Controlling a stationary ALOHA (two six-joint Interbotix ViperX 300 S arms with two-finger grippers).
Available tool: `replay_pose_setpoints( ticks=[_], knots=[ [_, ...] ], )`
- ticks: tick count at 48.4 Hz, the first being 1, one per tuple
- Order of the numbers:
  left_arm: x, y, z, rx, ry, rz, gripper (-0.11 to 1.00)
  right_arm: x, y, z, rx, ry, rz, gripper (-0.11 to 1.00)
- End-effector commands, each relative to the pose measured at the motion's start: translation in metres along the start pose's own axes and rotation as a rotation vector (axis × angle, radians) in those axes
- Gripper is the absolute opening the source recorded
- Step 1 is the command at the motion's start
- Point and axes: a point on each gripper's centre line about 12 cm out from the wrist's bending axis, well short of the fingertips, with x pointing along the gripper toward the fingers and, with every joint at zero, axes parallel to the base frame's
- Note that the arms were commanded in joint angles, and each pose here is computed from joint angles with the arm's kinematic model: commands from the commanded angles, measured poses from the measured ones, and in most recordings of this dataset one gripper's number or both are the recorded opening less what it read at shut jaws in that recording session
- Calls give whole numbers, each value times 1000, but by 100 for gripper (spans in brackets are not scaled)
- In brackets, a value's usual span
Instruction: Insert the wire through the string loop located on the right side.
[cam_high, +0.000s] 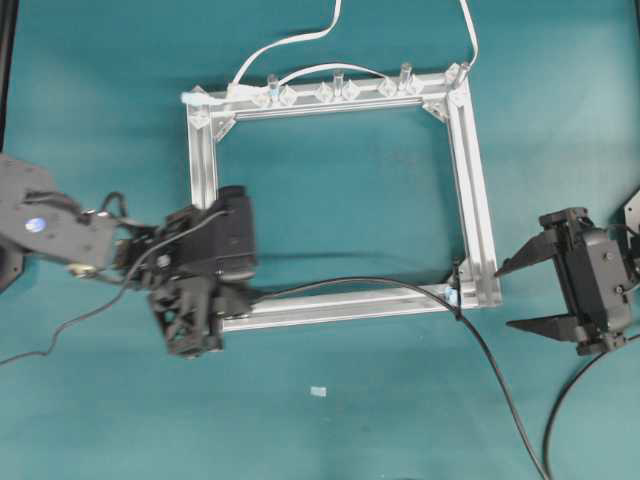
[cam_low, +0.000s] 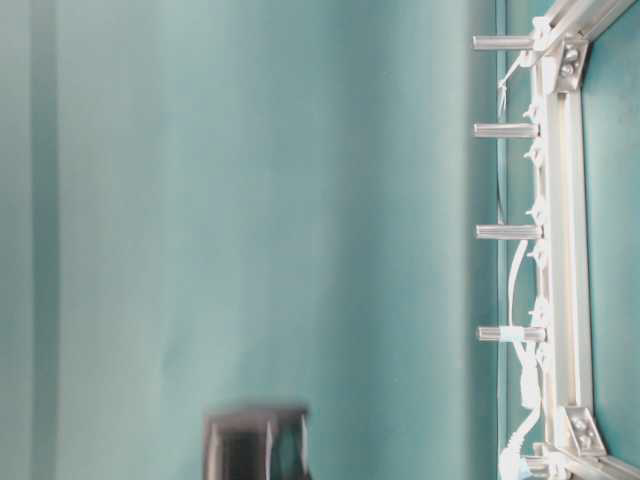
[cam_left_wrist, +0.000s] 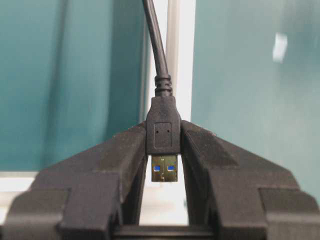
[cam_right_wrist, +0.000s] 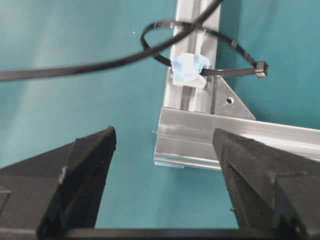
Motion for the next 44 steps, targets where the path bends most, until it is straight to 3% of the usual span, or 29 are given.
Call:
replay_pose_setpoints(
  ticks=[1, 15, 24, 44],
  knots=[
    [-13, -8, -7, -9, -16, -28, 20, 1, 2, 6, 2, -19, 3, 85],
    [-19, -9, -42, -65, 65, -23, 20, 1, 2, 7, 2, -21, 2, 85],
    [-15, -6, -49, -44, 95, -8, 20, 1, 2, 6, 1, -19, 1, 85],
    [-17, 1, -64, -43, 177, 33, 21, 2, 2, 7, 1, -19, 2, 85]
  ],
)
